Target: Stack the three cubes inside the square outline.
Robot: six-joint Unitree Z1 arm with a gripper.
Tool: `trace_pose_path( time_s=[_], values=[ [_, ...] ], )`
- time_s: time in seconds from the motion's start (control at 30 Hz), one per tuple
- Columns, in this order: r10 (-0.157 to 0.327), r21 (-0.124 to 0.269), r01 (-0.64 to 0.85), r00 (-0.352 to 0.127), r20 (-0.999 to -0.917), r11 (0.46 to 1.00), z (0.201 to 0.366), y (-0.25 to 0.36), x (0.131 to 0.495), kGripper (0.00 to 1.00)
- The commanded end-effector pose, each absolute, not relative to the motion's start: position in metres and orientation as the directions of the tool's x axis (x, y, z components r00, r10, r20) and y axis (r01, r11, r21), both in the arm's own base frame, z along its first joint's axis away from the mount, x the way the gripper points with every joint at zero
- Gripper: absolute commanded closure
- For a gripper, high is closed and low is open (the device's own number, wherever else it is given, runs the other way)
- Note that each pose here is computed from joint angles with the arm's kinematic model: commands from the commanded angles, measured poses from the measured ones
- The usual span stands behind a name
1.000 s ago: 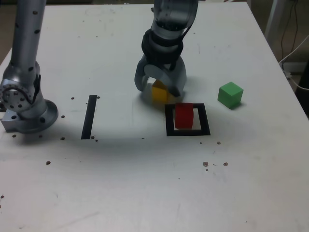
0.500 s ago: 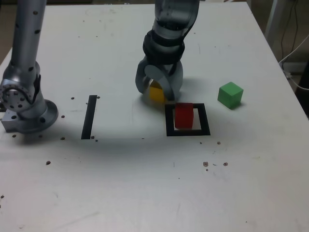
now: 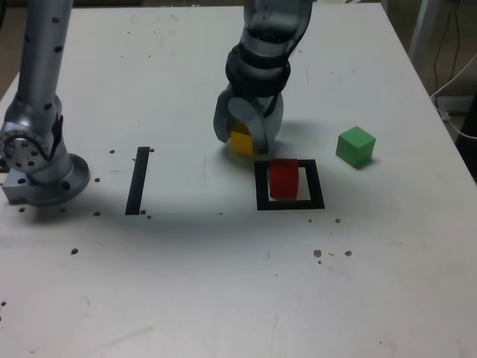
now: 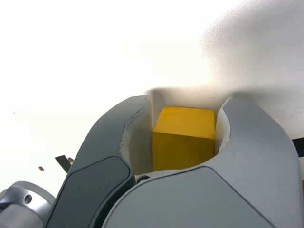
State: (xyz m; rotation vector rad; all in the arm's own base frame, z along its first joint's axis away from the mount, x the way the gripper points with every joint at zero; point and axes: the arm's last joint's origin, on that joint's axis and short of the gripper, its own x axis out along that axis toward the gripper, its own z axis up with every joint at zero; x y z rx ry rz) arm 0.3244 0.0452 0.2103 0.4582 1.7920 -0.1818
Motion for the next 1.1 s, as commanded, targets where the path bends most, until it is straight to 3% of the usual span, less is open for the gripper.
trace_pose_path(
  time_s=[0.0, 0.27, 0.37, 0.53, 0.63, 1.07],
  values=[
    [0.207, 0.113, 0.401, -0.2, -0.9576, 0.909, 0.216, 0.044, 0.326, 0.85],
    [0.206, 0.152, 0.283, -0.171, -0.9634, 0.947, 0.265, 0.031, 0.331, 0.86],
    [0.173, 0.137, 0.207, -0.165, -0.9711, 0.969, 0.274, 0.022, 0.333, 0.86],
    [0.096, 0.079, 0.113, -0.156, -0.9831, 0.991, 0.276, -0.002, 0.336, 0.86],
    [0.088, 0.074, 0.094, -0.148, -0.9851, 0.993, 0.276, -0.016, 0.338, 0.86],
    [0.101, 0.083, 0.103, -0.179, -0.9787, 0.991, 0.259, -0.036, 0.357, 0.86]
  ],
)
